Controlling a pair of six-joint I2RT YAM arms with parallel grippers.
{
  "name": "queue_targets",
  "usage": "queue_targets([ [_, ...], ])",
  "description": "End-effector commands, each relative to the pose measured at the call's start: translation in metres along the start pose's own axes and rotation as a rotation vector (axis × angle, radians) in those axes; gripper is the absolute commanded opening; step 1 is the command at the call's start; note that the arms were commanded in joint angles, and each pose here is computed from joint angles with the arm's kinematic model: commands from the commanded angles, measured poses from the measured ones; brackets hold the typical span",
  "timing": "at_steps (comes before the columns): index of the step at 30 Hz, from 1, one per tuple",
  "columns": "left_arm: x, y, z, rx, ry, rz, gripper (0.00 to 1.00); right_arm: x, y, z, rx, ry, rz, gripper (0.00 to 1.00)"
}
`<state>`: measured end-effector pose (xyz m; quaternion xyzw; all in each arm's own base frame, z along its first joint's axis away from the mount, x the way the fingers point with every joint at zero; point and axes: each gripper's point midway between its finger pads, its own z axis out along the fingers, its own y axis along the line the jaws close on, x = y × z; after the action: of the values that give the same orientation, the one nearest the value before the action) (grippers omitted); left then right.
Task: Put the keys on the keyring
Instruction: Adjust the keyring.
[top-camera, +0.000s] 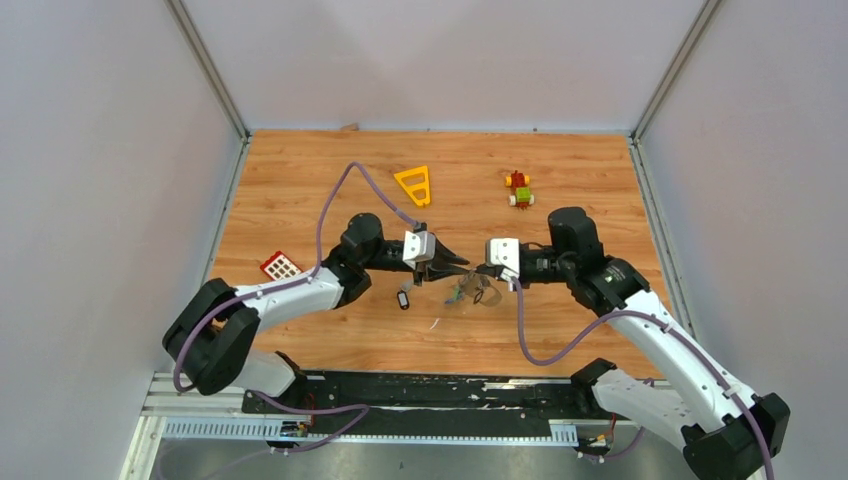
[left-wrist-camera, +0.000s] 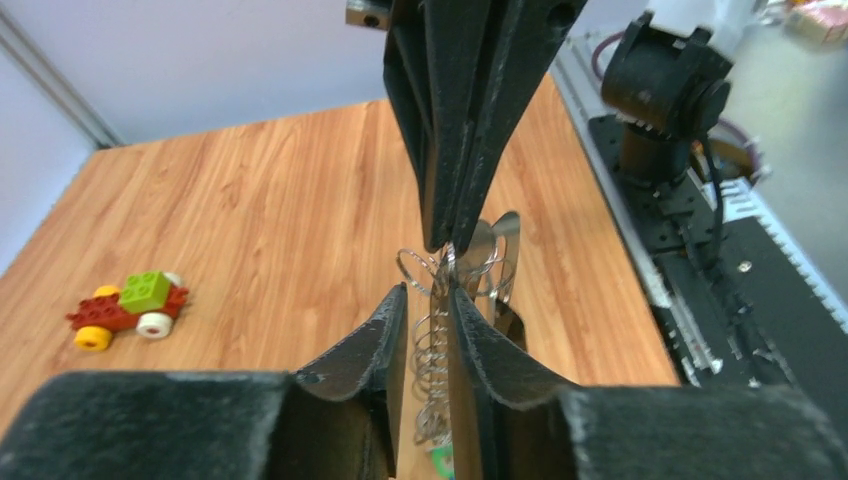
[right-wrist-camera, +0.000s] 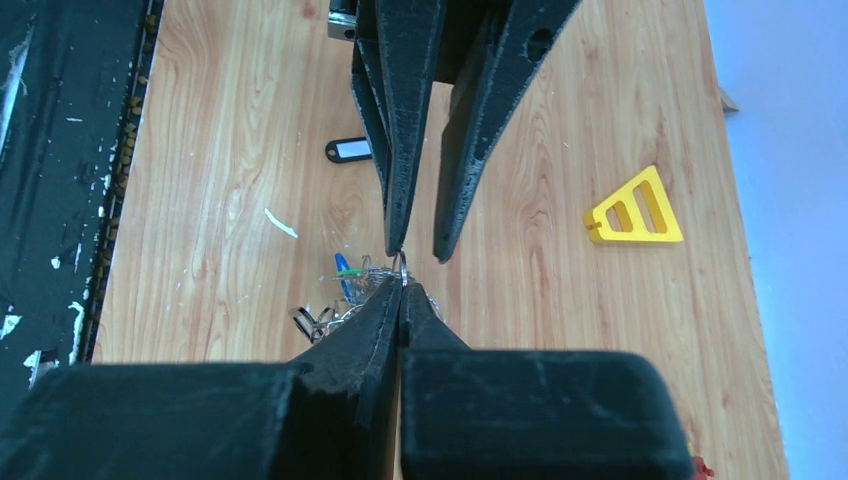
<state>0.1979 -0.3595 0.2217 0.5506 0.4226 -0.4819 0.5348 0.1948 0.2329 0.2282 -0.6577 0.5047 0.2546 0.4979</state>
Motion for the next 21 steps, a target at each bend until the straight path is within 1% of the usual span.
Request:
queue_targets([
  [1, 0.010, 0.010, -0.009, -0.024, 0.142, 0.068, 0.31, -0.022, -0.011, -0.010, 0.041, -0.005, -0.092, 0.00],
  [4, 0.011, 0.011, -0.014, -0.025, 0.197, 0.111, 0.38, -0.023, -0.015, -0.013, 0.052, 0.022, -0.114, 0.00],
  [7, 0.013, 0.012, -0.021, -0.026, 0.257, 0.128, 0.44, -0.027, -0.019, -0.016, 0.062, 0.075, -0.150, 0.00],
  [12, 0.009, 0.008, -0.029, -0.024, 0.292, 0.162, 0.52, -0.033, -0.021, -0.021, 0.067, 0.164, -0.221, 0.00],
  [17, 0.009, 0.006, -0.035, -0.017, 0.324, 0.194, 0.54, -0.027, -0.026, -0.025, 0.075, 0.296, -0.308, 0.00],
  [21, 0.015, 0.003, -0.042, -0.008, 0.363, 0.210, 0.55, -0.026, -0.030, -0.029, 0.071, 0.366, -0.364, 0.00],
])
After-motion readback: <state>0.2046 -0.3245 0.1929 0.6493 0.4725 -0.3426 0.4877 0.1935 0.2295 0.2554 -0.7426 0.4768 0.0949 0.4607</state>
